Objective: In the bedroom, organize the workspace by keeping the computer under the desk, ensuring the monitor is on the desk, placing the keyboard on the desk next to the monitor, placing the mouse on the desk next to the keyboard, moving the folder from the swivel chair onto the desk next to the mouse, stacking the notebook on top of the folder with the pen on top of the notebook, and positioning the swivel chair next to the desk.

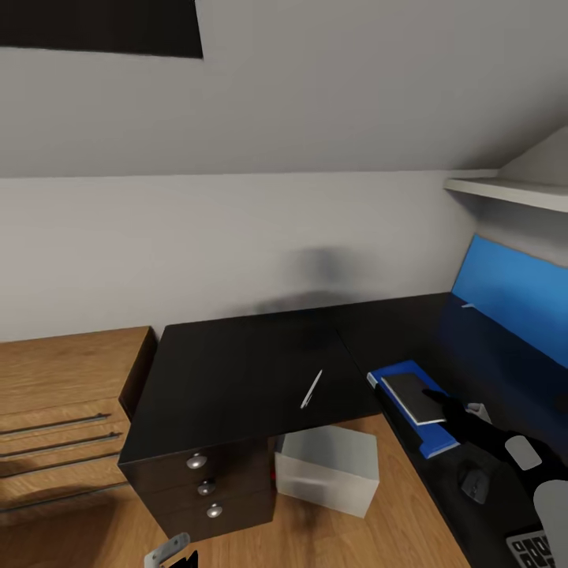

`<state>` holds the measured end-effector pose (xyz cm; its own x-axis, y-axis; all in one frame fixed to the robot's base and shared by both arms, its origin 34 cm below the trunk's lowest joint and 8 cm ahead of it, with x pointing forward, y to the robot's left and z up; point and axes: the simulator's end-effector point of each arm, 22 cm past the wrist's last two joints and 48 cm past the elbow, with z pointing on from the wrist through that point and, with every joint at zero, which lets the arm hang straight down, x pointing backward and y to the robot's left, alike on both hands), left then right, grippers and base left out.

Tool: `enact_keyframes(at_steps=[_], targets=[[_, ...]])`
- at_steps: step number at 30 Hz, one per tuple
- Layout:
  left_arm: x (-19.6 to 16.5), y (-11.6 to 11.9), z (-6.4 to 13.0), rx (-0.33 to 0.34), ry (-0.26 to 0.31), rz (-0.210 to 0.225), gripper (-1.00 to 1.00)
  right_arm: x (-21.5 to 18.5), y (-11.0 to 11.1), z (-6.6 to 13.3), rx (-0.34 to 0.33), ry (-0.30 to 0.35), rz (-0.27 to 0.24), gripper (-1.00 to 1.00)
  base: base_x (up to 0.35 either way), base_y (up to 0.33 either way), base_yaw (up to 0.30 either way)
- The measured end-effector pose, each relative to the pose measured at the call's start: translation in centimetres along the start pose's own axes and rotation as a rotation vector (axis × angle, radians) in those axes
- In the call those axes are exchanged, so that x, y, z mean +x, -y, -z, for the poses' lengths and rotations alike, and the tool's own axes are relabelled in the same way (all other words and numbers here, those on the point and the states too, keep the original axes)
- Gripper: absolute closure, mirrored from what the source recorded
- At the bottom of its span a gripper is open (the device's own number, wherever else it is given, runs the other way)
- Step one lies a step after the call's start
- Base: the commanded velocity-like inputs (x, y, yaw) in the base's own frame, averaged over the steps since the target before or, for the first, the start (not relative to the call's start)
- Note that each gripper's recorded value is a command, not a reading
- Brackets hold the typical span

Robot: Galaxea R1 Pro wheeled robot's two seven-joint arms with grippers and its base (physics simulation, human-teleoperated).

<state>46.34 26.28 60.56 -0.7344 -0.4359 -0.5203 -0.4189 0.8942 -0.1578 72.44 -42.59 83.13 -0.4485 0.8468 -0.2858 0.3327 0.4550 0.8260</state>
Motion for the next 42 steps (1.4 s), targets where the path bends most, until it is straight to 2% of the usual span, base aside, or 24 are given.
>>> enact_keyframes(at_steps=[30, 42], targets=[[-0.11, 0.00, 0.23, 0.000, 0.000, 0.001, -1.00, -0.18, -0.29, 0.24, -0.005, 0.000, 0.002, -1.00, -0.001, 0.000, 0.000], [-0.10, 0.01, 0.23, 0.000, 0.000, 0.002, -1.00, -0.12, -0.35, 0.19, -0.007, -0.001, 0.001, -1.00, -0.107, 0.000, 0.000]])
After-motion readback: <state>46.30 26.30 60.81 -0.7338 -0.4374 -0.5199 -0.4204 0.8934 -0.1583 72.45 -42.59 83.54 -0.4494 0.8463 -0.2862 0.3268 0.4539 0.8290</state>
